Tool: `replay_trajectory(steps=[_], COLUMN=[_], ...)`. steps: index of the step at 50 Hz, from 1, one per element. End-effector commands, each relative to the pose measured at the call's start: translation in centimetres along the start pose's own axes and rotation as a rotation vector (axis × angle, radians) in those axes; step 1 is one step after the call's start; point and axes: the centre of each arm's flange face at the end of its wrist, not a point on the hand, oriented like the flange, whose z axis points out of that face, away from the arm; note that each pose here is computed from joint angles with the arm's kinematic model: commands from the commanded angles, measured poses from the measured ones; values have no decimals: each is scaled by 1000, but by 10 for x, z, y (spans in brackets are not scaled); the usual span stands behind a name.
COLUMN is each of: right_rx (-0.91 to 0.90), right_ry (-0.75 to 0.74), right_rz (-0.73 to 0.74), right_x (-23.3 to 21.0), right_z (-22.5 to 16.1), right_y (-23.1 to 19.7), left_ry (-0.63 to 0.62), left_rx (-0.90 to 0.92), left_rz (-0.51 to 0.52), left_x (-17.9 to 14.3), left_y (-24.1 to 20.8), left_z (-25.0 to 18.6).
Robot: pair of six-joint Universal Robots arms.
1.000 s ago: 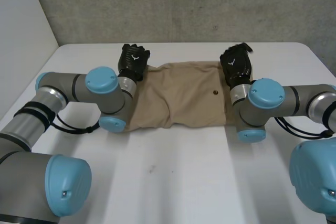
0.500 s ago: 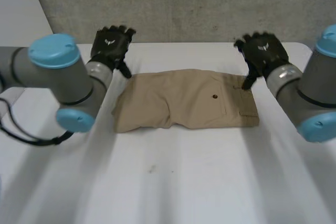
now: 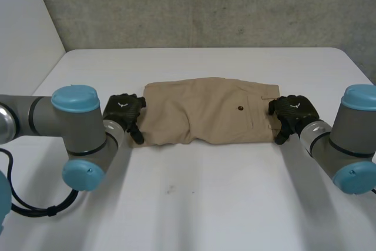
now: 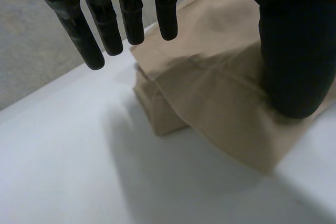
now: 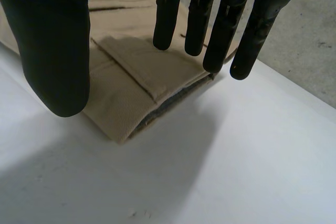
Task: Fold the shorts.
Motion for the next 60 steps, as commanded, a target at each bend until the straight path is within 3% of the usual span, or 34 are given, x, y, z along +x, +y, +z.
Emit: replay_trajectory(steps=[1, 8, 14, 23, 29, 37, 41, 42, 48, 53, 56, 60], right_rx=[-3, 21, 48, -75, -38, 203, 342, 404, 481, 398, 382, 386], right_ry=[3, 19, 59, 105, 145, 38, -97, -176, -434, -527, -489, -392], right_rz=[-3, -14, -61, -382, -577, -688, -722, -732, -735, -679, -613, -397], right_x=[-1, 4, 17, 55, 63, -15, -80, -109, -178, -190, -183, -155], right_z=[3, 3, -5, -25, -24, -26, -32, -34, -43, -46, -46, -44], right_y=[5, -1, -20, -32, -60, -120, -131, -129, -97, -74, -85, -122], left_ry=[-82, -99, -104, -102, -66, -57, -52, -52, -37, -6, -3, 10], left_rx=[16, -12, 38, 164, 229, 257, 280, 283, 320, 346, 360, 324], left_rz=[21, 102, 99, 82, 18, -63, -77, -80, -135, -206, -228, -230], left_x=[-9, -19, -25, -38, -40, -40, -39, -39, -35, -28, -29, -26], left_y=[2, 8, -26, -79, -98, -104, -111, -112, -122, -133, -139, -140], left_z=[18, 20, -6, -59, -78, -77, -76, -75, -67, -62, -57, -51])
